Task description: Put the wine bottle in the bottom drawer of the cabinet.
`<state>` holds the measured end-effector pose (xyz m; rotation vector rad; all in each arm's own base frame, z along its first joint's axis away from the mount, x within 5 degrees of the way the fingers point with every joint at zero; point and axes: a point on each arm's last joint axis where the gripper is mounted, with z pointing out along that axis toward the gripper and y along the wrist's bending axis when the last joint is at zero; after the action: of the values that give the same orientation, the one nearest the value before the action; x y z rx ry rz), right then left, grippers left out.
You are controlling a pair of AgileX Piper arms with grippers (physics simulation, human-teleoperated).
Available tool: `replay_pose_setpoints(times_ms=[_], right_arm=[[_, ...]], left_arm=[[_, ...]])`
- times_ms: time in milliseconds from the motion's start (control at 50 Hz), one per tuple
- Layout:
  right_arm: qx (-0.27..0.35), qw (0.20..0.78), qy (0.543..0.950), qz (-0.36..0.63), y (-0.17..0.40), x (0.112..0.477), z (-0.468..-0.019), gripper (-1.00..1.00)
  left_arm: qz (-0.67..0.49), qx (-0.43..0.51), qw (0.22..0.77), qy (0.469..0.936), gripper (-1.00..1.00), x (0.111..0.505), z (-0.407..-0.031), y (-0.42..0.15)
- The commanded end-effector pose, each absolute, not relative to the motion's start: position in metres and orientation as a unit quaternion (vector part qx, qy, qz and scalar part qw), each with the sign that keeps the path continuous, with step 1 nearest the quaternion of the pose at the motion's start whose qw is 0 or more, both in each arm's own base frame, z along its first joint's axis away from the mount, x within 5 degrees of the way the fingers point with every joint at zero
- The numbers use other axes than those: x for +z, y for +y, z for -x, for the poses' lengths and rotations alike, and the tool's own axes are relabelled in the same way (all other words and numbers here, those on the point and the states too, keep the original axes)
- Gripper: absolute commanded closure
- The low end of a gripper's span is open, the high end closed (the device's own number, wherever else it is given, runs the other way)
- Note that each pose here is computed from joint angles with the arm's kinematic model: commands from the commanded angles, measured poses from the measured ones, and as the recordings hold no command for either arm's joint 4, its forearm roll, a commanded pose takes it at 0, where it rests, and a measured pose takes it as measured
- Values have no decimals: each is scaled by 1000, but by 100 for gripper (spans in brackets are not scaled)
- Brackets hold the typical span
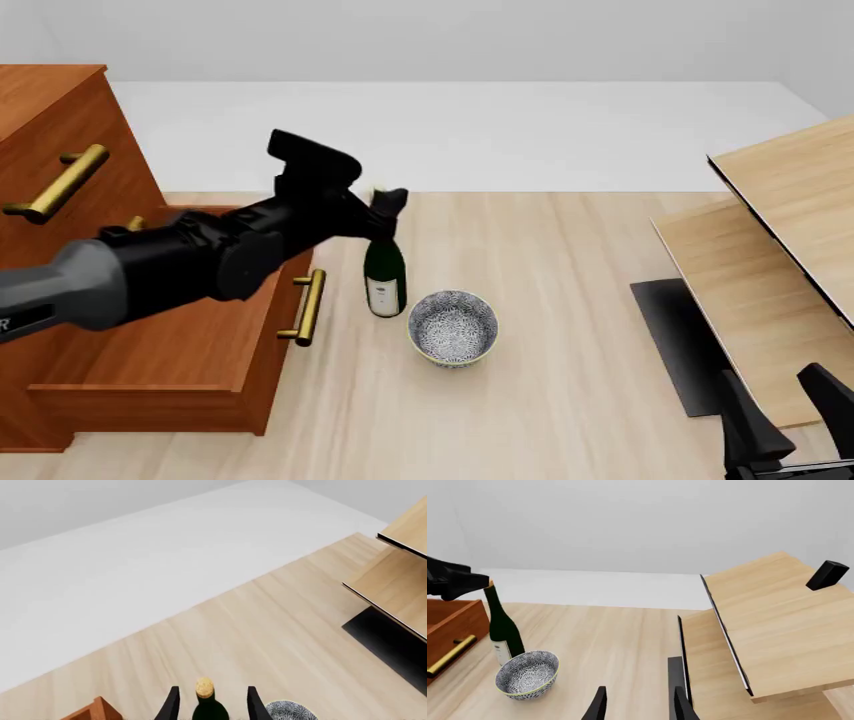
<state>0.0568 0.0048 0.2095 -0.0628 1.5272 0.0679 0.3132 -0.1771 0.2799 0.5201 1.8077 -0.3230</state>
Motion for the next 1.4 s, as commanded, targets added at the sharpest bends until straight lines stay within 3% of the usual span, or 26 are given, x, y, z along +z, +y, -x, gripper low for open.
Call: replay_pose_setpoints(times_ms=[20, 1400], right_arm=[[32, 721, 691, 26, 5, 209, -57, -100], [38, 723, 689, 13, 4, 210, -57, -100]], left_arm=[[-221, -139, 574, 776, -100, 270, -316, -179], [-213, -139, 551, 795, -100, 222, -330, -184]])
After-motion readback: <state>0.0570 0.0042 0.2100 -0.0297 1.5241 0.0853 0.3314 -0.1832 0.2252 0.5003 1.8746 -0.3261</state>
